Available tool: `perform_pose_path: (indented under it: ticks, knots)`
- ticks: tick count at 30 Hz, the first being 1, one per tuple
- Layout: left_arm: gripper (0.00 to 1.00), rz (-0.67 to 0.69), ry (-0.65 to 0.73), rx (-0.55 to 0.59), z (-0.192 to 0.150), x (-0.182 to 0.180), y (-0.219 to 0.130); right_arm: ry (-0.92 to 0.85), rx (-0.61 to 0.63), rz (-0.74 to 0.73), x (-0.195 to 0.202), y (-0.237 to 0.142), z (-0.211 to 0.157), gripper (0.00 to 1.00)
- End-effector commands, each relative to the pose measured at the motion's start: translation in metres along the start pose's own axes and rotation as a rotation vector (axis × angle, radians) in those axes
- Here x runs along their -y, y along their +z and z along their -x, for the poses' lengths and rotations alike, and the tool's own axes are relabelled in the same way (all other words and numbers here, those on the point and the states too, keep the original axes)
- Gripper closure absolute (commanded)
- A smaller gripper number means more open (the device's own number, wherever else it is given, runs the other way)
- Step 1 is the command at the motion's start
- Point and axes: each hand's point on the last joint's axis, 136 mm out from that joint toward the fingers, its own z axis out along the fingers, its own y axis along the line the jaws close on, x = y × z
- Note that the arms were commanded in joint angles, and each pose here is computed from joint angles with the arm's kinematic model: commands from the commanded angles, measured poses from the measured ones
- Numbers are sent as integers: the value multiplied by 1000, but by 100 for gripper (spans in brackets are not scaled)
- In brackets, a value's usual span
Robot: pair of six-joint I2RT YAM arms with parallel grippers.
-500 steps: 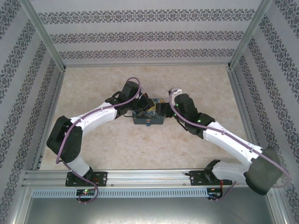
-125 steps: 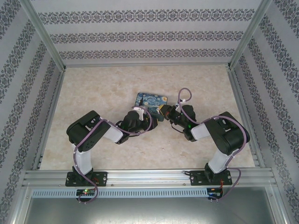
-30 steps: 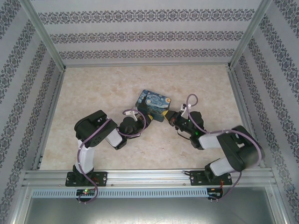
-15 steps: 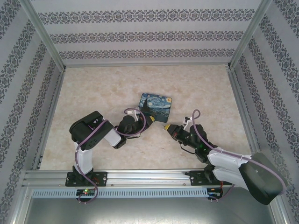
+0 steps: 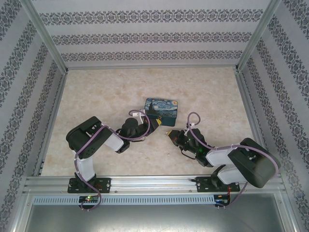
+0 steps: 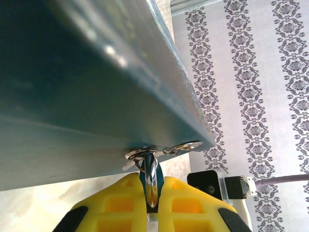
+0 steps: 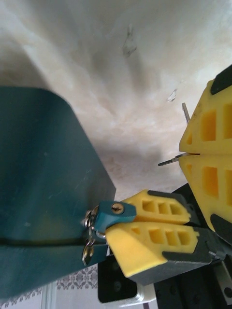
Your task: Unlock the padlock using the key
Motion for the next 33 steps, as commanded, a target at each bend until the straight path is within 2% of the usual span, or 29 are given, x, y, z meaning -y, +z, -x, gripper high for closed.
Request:
perform_pose_path:
  ticks: [1,8,33]
  knots:
    - [100,-57,-24,3,3,10,-2,13,55,72,-23,4,10,100]
    - [100,-75,-72,5,1,3,1,18,64,68,-25,8,11,100]
    - [100,-75,-101,7,0,-2,2,60,83,69,-15,24,14,100]
